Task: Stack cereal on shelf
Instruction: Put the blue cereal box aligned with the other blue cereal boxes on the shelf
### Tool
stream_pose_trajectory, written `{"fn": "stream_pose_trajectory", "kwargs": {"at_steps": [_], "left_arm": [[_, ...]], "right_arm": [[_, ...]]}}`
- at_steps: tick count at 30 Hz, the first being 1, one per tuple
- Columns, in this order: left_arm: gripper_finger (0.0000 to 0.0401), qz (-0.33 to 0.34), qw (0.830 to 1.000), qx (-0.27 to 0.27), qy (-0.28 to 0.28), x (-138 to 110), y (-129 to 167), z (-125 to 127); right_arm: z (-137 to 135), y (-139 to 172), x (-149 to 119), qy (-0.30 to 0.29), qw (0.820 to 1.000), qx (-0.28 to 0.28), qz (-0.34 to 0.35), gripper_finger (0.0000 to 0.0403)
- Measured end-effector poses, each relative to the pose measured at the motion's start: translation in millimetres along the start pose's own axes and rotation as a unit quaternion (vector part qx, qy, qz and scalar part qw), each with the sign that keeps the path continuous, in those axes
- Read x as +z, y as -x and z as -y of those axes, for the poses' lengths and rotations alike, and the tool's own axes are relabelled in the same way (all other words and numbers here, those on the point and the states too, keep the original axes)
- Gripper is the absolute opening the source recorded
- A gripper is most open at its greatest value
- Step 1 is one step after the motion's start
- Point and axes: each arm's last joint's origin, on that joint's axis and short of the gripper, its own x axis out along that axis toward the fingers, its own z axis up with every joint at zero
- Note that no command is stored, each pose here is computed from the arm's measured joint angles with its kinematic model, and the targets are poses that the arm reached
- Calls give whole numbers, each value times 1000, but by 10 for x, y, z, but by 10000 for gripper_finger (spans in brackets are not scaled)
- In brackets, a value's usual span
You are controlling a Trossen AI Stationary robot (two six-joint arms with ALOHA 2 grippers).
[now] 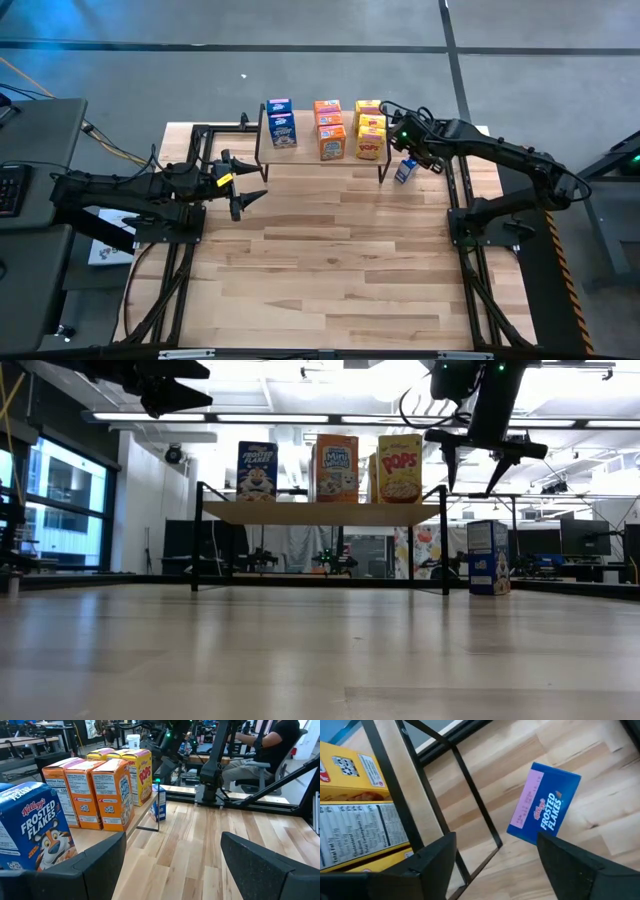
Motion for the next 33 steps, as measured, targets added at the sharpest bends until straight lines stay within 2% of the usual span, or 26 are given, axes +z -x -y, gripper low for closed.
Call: {"fn": "stream_pose_trajectory", "kwargs": {"at_steps": [8, 15, 24, 33], "left_arm": [[317, 0, 1000, 0, 0, 0, 0, 0], [317, 0, 1000, 0, 0, 0, 0, 0], [317, 0, 1000, 0, 0, 0, 0, 0], [317, 0, 1000, 0, 0, 0, -1, 0]], "right_arm": [[93, 4, -7, -17, 999, -47, -5, 315], [80, -42, -14, -33, 998, -58, 6, 317], [54, -283, -83, -48, 990, -135, 6, 317], [-20, -424, -102, -43, 989, -136, 32, 317]]}}
